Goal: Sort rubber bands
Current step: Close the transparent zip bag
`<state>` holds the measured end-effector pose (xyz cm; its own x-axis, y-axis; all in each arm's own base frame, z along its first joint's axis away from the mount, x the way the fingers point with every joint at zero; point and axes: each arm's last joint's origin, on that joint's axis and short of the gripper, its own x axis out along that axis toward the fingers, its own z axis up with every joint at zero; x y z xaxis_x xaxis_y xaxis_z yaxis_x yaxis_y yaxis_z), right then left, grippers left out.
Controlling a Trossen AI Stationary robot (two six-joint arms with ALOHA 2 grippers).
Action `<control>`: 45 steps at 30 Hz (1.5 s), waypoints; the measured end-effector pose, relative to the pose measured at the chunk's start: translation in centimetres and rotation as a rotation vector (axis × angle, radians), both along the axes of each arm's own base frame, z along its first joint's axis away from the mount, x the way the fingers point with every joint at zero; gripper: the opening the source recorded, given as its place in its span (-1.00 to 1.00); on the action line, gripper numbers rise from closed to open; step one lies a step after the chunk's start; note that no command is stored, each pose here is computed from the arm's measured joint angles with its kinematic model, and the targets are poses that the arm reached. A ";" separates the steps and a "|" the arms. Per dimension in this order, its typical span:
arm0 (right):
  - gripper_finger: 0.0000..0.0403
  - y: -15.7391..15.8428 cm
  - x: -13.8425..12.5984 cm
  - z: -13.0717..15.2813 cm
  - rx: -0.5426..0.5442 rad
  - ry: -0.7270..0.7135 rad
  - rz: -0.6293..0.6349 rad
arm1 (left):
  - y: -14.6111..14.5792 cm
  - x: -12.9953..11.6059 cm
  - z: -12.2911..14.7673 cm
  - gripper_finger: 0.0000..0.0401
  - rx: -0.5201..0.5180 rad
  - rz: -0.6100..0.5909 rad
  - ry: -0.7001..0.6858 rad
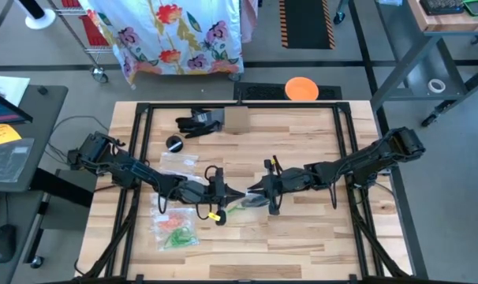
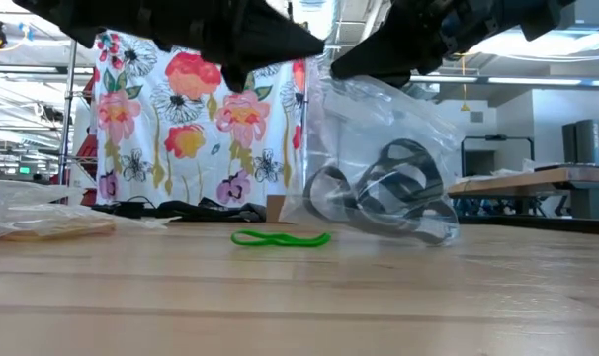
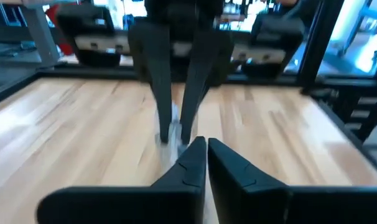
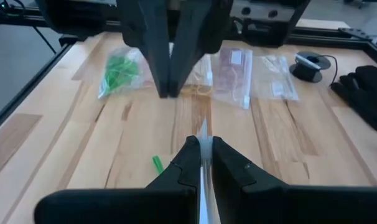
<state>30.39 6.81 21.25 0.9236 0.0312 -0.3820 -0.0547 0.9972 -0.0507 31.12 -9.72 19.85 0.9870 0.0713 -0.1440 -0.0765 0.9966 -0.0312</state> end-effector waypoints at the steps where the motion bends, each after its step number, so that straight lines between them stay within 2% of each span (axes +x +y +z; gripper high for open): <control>1: -0.92 0.0 0.0 0.0 0.000 0.000 0.000 | 0.0 0.0 -0.2 -0.94 0.006 0.000 0.017; 9: -0.92 0.0 0.0 0.1 0.002 -0.005 -0.001 | 0.5 -0.2 -0.9 -0.47 0.056 0.131 0.088; 15: -0.92 0.0 0.0 0.1 0.003 -0.005 0.000 | 0.3 -0.2 -0.8 -0.05 -0.001 0.086 0.075; 19: -0.92 0.0 0.1 0.1 0.004 -0.010 0.001 | 0.2 -0.1 -0.8 0.14 -0.034 0.057 0.070; 24: -0.92 0.0 0.1 0.3 0.007 -0.019 0.001 | 0.4 0.1 -0.2 0.18 -0.049 0.068 0.010; 32: -0.92 0.2 0.3 0.8 0.004 -0.024 0.008 | 0.9 0.2 -0.4 0.17 -0.067 0.078 0.025; 45: -0.91 0.2 0.4 0.9 0.003 -0.029 0.009 | 1.0 0.3 -0.2 0.15 -0.081 0.029 0.014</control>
